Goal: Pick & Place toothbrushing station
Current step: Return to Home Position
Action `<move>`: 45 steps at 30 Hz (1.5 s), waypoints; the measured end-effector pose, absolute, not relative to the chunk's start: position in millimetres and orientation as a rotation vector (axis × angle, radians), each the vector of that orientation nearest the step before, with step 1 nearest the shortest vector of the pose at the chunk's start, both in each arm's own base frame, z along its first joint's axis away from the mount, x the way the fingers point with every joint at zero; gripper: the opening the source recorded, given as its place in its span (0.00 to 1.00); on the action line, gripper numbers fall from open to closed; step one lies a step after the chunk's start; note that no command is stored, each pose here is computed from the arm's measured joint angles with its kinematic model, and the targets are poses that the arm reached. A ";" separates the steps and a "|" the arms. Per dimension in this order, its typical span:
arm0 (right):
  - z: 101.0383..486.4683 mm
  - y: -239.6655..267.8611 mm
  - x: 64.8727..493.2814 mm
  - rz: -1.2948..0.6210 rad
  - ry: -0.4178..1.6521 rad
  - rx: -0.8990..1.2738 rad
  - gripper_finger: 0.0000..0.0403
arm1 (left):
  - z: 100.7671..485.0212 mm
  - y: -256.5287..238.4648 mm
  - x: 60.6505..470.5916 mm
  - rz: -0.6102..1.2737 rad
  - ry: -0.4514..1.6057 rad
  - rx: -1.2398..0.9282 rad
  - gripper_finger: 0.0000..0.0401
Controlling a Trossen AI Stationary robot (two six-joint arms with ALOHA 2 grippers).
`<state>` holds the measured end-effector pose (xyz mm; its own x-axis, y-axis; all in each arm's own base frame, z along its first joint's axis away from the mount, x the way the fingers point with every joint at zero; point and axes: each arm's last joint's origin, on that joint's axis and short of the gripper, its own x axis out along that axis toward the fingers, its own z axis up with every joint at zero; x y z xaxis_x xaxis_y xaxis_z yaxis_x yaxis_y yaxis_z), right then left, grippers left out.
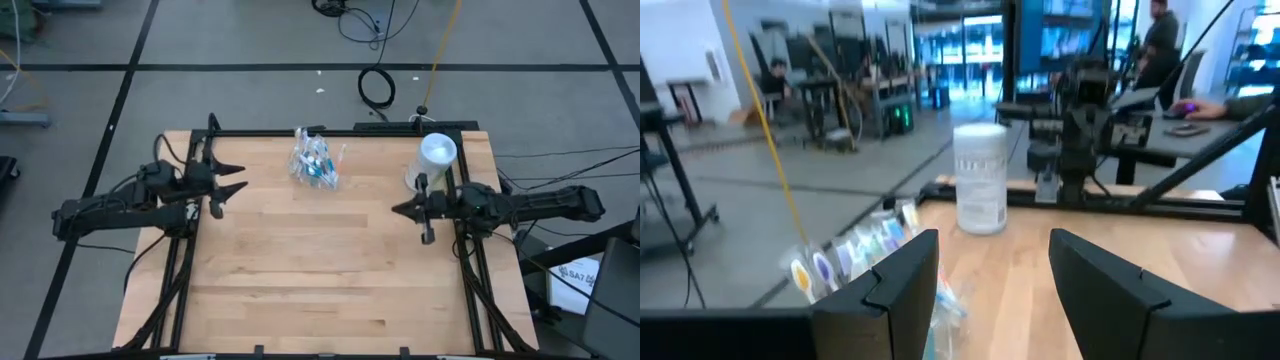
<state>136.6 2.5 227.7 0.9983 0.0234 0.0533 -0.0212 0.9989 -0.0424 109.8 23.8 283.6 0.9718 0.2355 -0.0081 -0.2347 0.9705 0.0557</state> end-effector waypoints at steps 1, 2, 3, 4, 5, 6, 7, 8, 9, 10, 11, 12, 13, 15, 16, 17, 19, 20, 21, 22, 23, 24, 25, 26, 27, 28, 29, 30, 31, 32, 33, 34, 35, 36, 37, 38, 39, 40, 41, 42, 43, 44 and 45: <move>222.4 2.7 133.1 0.037 -0.066 -0.045 0.00 | 280.4 23.2 108.2 0.234 -0.001 0.064 0.50; 217.3 2.8 129.6 0.044 -0.077 -0.045 0.00 | 276.5 22.6 106.5 0.232 -0.012 0.073 0.50; 212.3 2.7 126.5 0.045 -0.090 -0.041 0.00 | 272.2 22.2 104.8 0.231 -0.020 0.083 0.50; 207.4 2.7 123.5 0.045 -0.099 -0.040 0.00 | 268.0 21.8 102.9 0.231 -0.024 0.092 0.50; 202.2 2.7 120.7 0.044 -0.107 -0.040 0.00 | 263.6 21.4 101.2 0.231 -0.027 0.099 0.50; 197.5 2.6 118.1 0.044 -0.118 -0.040 0.00 | 258.5 21.1 99.6 0.232 -0.034 0.101 0.50; 193.0 2.6 115.9 0.044 -0.125 -0.037 0.00 | 253.6 20.9 98.4 0.232 -0.043 0.101 0.50; 189.2 2.5 113.7 0.044 -0.134 -0.031 0.00 | 249.3 20.7 97.2 0.233 -0.056 0.102 0.50; 186.3 2.5 111.8 0.045 -0.143 -0.022 0.00 | 245.2 20.5 96.2 0.234 -0.074 0.106 0.50; 187.9 2.5 110.0 0.045 -0.164 -0.014 0.00 | 242.0 20.2 95.1 0.234 -0.096 0.110 0.50; 190.2 2.5 107.9 0.045 -0.194 -0.009 0.00 | 238.9 20.0 94.1 0.235 -0.116 0.115 0.50; 190.6 2.4 106.3 0.046 -0.203 -0.005 0.00 | 235.8 19.9 93.4 0.236 -0.134 0.120 0.50; 191.6 2.4 104.8 0.046 -0.217 -0.003 0.00 | 232.6 19.8 93.0 0.237 -0.150 0.125 0.50; 190.8 2.5 103.4 0.048 -0.211 -0.003 0.00 | 226.1 19.6 92.2 0.237 -0.166 0.136 0.50; 191.0 2.6 102.7 0.053 -0.214 -0.005 0.00 | 223.8 19.5 91.8 0.237 -0.169 0.140 0.50; 191.6 3.1 102.0 0.069 -0.223 -0.009 0.00 | 221.8 19.3 91.4 0.234 -0.170 0.146 0.50; 193.1 3.9 100.7 0.098 -0.241 -0.016 0.00 | 217.1 19.1 91.1 0.231 -0.169 0.145 0.50; 192.9 4.1 100.5 0.104 -0.239 -0.017 0.00 | 214.7 19.1 91.2 0.229 -0.167 0.145 0.50; 191.7 4.3 100.7 0.111 -0.227 -0.017 0.00 | 211.7 18.8 91.4 0.218 -0.164 0.146 0.50; 190.8 4.4 100.8 0.116 -0.217 -0.017 0.00 | 209.2 18.5 91.7 0.205 -0.161 0.145 0.50; 189.9 4.5 100.9 0.117 -0.208 -0.017 0.00 | 206.8 18.1 92.0 0.190 -0.160 0.139 0.50; 189.0 4.5 101.0 0.118 -0.199 -0.016 0.00 | 204.3 17.8 92.2 0.177 -0.158 0.131 0.50; 187.8 4.5 101.2 0.118 -0.186 -0.013 0.00 | 202.0 17.6 92.5 0.166 -0.156 0.124 0.50; 186.4 4.5 101.5 0.118 -0.171 -0.012 0.00 | 199.5 17.4 92.7 0.157 -0.154 0.122 0.50; 185.4 4.5 101.7 0.118 -0.161 -0.012 0.00 | 197.2 17.4 92.9 0.156 -0.151 0.119 0.50; 184.8 4.5 101.8 0.118 -0.155 -0.011 0.00 | 194.7 17.5 93.1 0.156 -0.151 0.115 0.50; 184.6 4.5 101.8 0.118 -0.152 -0.010 0.00 | 192.2 17.5 93.3 0.156 -0.150 0.113 0.50; 184.5 4.5 101.8 0.118 -0.151 -0.006 0.00 | 190.0 17.6 93.6 0.156 -0.148 0.111 0.50; 184.3 4.5 101.9 0.119 -0.149 0.002 0.00 | 187.6 17.6 93.9 0.156 -0.144 0.110 0.50; 184.2 4.5 101.9 0.119 -0.147 0.009 0.00 | 186.0 17.7 94.1 0.155 -0.142 0.103 0.50; 183.9 4.5 101.9 0.119 -0.144 0.012 0.00 | 185.0 17.7 94.3 0.155 -0.142 0.099 0.50; 183.2 4.5 102.0 0.119 -0.137 0.012 0.00 | 185.0 17.7 94.3 0.155 -0.145 0.095 0.50; 182.6 4.5 102.1 0.119 -0.130 0.013 0.00 | 185.2 17.7 94.3 0.154 -0.148 0.092 0.50; 181.8 4.5 102.2 0.119 -0.122 0.013 0.00 | 185.2 17.7 94.3 0.154 -0.148 0.091 0.50; 181.1 4.4 102.3 0.118 -0.115 0.013 0.00 | 185.0 17.7 94.3 0.154 -0.146 0.087 0.50; 180.3 4.4 102.4 0.118 -0.106 0.014 0.00 | 184.3 17.7 94.4 0.154 -0.140 0.084 0.50; 179.5 4.4 102.5 0.118 -0.098 0.014 0.00 | 183.6 17.7 94.5 0.153 -0.132 0.082 0.50; 178.9 4.4 102.5 0.118 -0.092 0.015 0.00 | 182.3 17.8 94.7 0.152 -0.119 0.073 0.50; 178.6 4.4 102.6 0.118 -0.089 0.016 0.00 | 180.6 17.8 94.9 0.151 -0.103 0.062 0.50; 178.4 4.4 102.6 0.118 -0.087 0.020 0.00 | 178.9 17.8 95.1 0.150 -0.086 0.052 0.50; 178.3 4.4 102.6 0.118 -0.086 0.026 0.00 | 177.3 17.8 95.2 0.149 -0.072 0.040 0.50; 178.3 4.4 102.6 0.118 -0.085 0.031 0.00 | 176.3 17.8 95.3 0.147 -0.062 0.030 0.50; 178.3 4.4 102.6 0.118 -0.085 0.034 0.00 | 175.8 17.7 95.3 0.144 -0.057 0.026 0.50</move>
<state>102.6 4.4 178.3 0.9894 0.1164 0.0864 -0.1193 0.9925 0.0285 95.3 17.7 175.8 0.9881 0.1423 0.0585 -0.1438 0.9894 0.0219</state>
